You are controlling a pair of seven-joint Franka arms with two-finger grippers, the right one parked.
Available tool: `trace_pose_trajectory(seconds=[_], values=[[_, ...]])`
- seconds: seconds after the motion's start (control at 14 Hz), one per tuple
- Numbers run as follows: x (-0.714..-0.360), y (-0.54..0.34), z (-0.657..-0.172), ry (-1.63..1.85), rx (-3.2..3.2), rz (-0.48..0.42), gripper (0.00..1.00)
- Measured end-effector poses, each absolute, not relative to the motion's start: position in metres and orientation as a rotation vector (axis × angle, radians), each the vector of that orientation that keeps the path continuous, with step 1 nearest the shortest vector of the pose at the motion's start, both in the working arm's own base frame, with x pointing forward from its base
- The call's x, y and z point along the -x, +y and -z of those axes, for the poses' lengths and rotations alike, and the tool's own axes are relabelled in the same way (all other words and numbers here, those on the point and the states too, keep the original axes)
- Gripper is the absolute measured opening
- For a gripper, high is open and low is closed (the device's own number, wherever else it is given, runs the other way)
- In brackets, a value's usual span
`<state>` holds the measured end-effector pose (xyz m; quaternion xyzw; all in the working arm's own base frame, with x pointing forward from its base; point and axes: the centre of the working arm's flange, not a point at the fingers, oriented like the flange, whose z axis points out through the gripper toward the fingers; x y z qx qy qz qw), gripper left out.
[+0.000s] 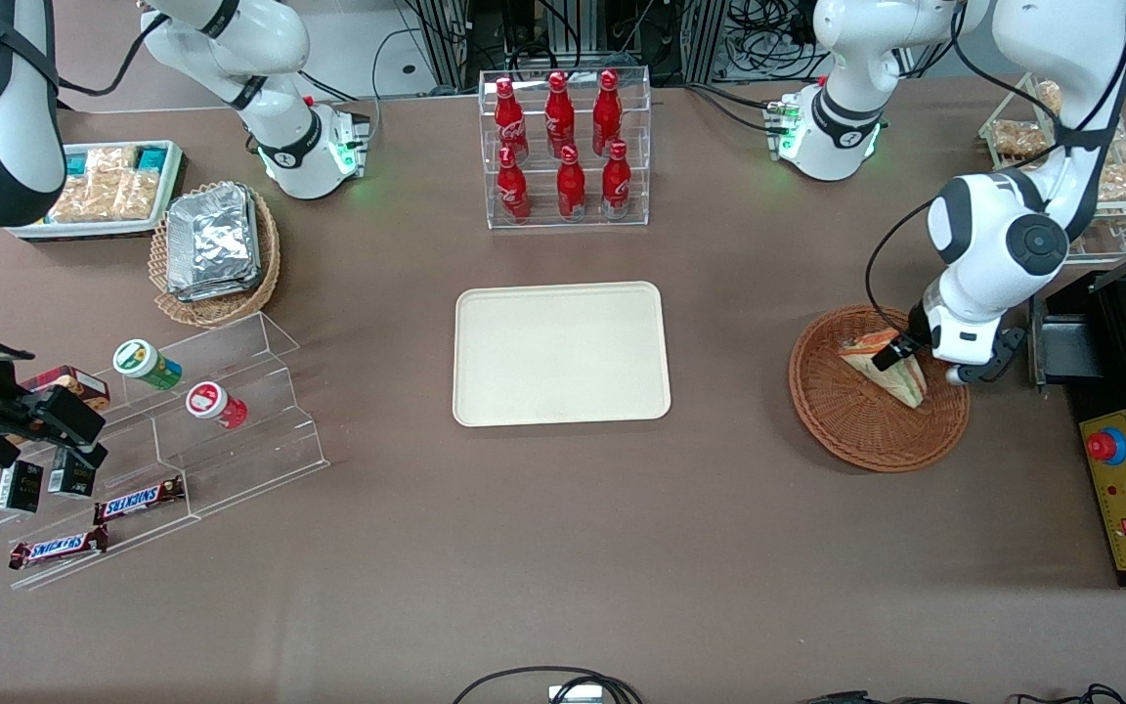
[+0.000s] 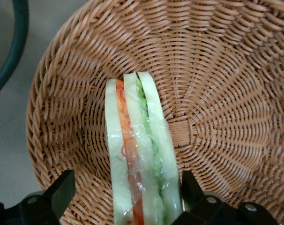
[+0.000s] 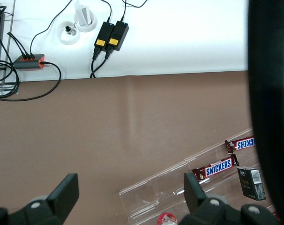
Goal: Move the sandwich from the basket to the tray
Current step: 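Lower the left gripper and close it on the sandwich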
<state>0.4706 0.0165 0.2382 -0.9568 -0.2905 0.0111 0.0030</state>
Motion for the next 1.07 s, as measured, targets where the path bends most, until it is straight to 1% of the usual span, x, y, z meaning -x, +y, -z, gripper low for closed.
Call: trace_pose_trajectory(seconds=[0.07,0.21,0.29,0.36,0.43,0.57,0.71,0.79,0.86,1.07], values=[[-0.470,0.016,-0.235,-0.915,2.999,-0.039,1.00],[-0.470,0.016,-0.232,-0.929,2.993,-0.046,0.96],[-0.470,0.016,-0.231,-0.948,2.987,-0.049,0.89],[-0.470,0.016,-0.230,-0.968,2.980,-0.050,0.78],[-0.470,0.015,-0.230,-0.976,2.977,-0.051,0.65],[-0.471,0.014,-0.230,-0.986,2.975,-0.047,0.46],[-0.476,0.015,-0.236,-0.989,2.976,-0.036,0.37],[-0.481,0.015,-0.243,-0.986,2.972,-0.053,0.36],[-0.488,0.014,-0.255,-0.978,2.966,-0.082,0.33],[-0.511,0.006,-0.307,-0.867,2.936,-0.125,0.19]])
